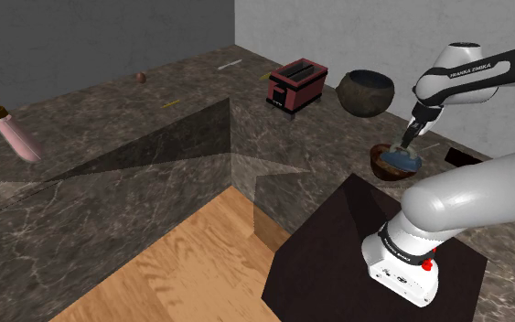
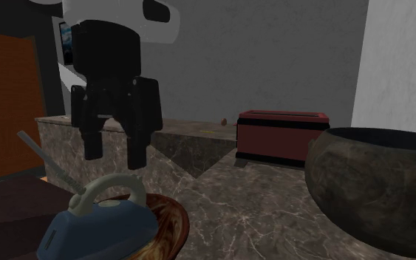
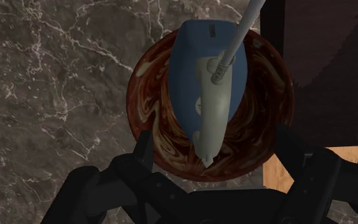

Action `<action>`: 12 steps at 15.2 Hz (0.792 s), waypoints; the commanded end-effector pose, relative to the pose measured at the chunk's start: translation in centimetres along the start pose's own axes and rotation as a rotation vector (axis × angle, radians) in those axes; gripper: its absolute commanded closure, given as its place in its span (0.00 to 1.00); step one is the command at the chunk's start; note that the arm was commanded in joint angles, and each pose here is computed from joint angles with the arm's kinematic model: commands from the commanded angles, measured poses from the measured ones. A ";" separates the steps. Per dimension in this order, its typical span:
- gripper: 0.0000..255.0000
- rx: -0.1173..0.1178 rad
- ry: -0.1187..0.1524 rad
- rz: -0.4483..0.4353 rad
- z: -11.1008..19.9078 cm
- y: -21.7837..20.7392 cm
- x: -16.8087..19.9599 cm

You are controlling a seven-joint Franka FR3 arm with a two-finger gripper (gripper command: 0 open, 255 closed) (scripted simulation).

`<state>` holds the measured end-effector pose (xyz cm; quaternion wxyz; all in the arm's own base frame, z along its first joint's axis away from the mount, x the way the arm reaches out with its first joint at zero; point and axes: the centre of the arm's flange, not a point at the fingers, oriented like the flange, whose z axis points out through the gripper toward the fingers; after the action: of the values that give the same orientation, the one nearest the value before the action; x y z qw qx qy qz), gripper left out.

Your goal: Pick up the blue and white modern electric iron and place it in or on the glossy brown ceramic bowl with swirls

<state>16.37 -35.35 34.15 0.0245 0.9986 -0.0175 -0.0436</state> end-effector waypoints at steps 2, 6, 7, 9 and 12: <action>0.00 0.000 0.000 0.000 -1.3 0.0 0.0; 0.00 0.000 0.000 0.000 -5.0 0.0 0.0; 0.00 0.000 0.000 0.000 -5.0 0.0 0.0; 0.00 0.000 0.000 0.000 -5.0 0.0 0.0; 0.00 0.000 0.000 0.000 -5.0 0.0 0.0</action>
<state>16.81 -35.11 39.12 0.0245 0.9986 -0.0175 -0.0435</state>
